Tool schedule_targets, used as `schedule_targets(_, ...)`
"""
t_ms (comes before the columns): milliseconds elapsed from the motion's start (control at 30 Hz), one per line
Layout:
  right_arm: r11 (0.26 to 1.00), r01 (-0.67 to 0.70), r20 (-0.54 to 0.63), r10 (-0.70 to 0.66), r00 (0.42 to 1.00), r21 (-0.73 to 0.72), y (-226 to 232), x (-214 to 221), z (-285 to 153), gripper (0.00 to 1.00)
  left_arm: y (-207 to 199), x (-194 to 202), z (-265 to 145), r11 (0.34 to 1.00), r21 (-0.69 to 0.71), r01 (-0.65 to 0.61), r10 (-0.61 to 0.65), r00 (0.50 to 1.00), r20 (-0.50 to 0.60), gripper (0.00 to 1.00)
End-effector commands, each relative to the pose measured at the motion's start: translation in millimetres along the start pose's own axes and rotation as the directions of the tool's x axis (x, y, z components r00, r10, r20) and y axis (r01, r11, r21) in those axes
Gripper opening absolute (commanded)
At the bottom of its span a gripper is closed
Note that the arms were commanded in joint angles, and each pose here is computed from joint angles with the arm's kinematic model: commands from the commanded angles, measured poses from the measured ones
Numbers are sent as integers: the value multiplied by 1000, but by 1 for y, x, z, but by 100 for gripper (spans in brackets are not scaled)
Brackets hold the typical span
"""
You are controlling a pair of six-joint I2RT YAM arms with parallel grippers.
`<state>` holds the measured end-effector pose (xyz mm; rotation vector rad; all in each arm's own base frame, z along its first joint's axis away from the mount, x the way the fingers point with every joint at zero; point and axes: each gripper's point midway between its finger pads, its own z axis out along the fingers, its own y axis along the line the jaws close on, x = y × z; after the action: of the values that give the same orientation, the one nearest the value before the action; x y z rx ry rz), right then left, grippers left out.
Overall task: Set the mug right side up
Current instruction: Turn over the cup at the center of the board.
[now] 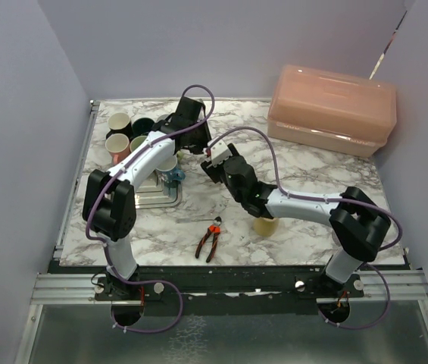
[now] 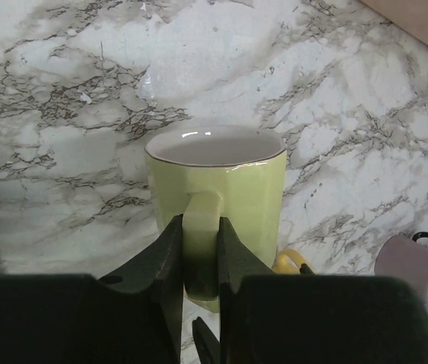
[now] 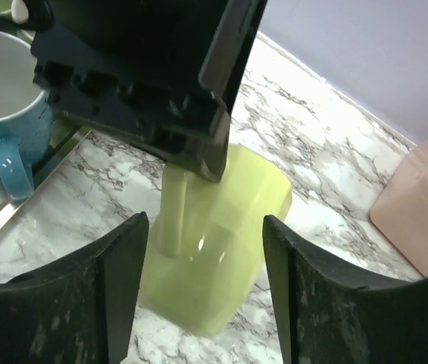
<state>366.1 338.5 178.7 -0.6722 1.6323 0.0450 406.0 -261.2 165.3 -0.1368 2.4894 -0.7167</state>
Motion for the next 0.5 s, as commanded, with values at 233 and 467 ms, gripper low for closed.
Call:
schedule_targets(233,987,-142,82,147,986,-73,-6,-11,-43,66,-32,-49,-38,989,58,-132,119,974,193,0)
schedule_targets(467,930,-366,97,365,926,-2,-37,-12,-57,66,-30,-77,-82,975,-25,-219,214,911,353,0)
